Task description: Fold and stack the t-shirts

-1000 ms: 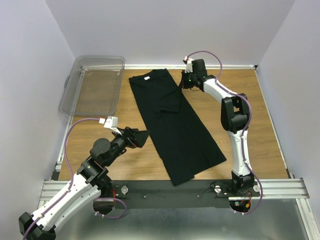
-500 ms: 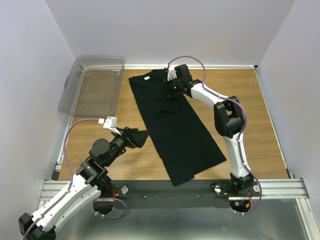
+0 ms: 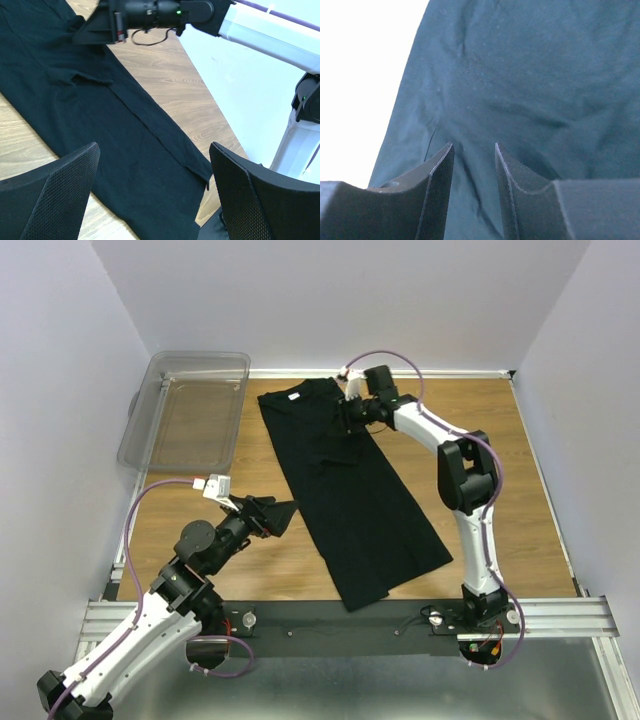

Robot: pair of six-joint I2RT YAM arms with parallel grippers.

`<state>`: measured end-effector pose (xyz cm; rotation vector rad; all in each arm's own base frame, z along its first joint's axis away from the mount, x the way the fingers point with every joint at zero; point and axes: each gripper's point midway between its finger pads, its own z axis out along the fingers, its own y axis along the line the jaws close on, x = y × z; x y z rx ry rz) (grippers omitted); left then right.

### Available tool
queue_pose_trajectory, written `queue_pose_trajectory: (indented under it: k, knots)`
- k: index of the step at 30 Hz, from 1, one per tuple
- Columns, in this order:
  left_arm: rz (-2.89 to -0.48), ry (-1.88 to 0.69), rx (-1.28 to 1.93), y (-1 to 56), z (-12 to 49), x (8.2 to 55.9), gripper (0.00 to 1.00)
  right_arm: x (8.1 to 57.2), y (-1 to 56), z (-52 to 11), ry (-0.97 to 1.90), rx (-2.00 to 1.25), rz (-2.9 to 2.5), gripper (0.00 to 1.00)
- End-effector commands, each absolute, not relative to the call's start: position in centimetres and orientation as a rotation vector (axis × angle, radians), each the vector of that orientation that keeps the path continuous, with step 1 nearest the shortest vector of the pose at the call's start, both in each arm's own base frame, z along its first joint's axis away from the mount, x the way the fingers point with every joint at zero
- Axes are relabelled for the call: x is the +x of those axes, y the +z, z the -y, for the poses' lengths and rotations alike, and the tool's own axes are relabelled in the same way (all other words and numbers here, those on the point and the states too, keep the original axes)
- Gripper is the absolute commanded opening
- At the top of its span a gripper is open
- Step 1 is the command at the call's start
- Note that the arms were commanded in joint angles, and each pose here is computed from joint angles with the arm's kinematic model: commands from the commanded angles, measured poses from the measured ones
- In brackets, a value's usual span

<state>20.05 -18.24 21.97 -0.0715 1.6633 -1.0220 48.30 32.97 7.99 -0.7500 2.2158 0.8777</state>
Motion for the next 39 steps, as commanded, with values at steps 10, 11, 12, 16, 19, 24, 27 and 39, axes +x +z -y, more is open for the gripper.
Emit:
queue_pose_trajectory:
  k: [10, 11, 12, 16, 19, 24, 27, 39]
  knots:
    - [-1.654, -1.04, -0.078, 22.0, 17.9, 19.5, 0.98, 50.3, 14.5, -27.9, 0.842, -0.72, -2.095, 0.49]
    - [-1.653, -1.041, -0.078, 22.0, 17.9, 19.5, 0.98, 50.5, 14.2, -27.6, 0.819, -0.714, -2.103, 0.57]
    - [-1.648, -1.043, -0.08, 22.1, 17.9, 19.5, 0.98, 50.6, 13.8, -27.5, 0.808, -0.712, -2.11, 0.65]
    - [-1.653, -1.037, -0.076, 21.8, 18.0, 19.7, 0.98, 50.9, 11.0, -26.9, 0.748, -0.723, -2.159, 0.85]
    - [-1.661, -1.04, -0.075, 21.5, 18.1, 19.6, 0.98, 51.0, 9.5, -26.7, 0.699, -0.747, -2.177, 0.87]
    - [-1.657, -1.039, -0.075, 21.7, 18.1, 19.7, 0.98, 51.7, 6.6, -26.0, 0.559, -0.782, -2.22, 0.81]
    - [-1.656, -1.04, -0.075, 21.7, 18.1, 19.7, 0.98, 51.5, 5.4, -25.8, 0.536, -0.802, -2.241, 0.77]
    - [-1.661, -1.045, -0.068, 21.5, 18.4, 19.8, 0.98, 51.3, 2.8, -25.1, 0.423, -0.868, -2.271, 0.62]
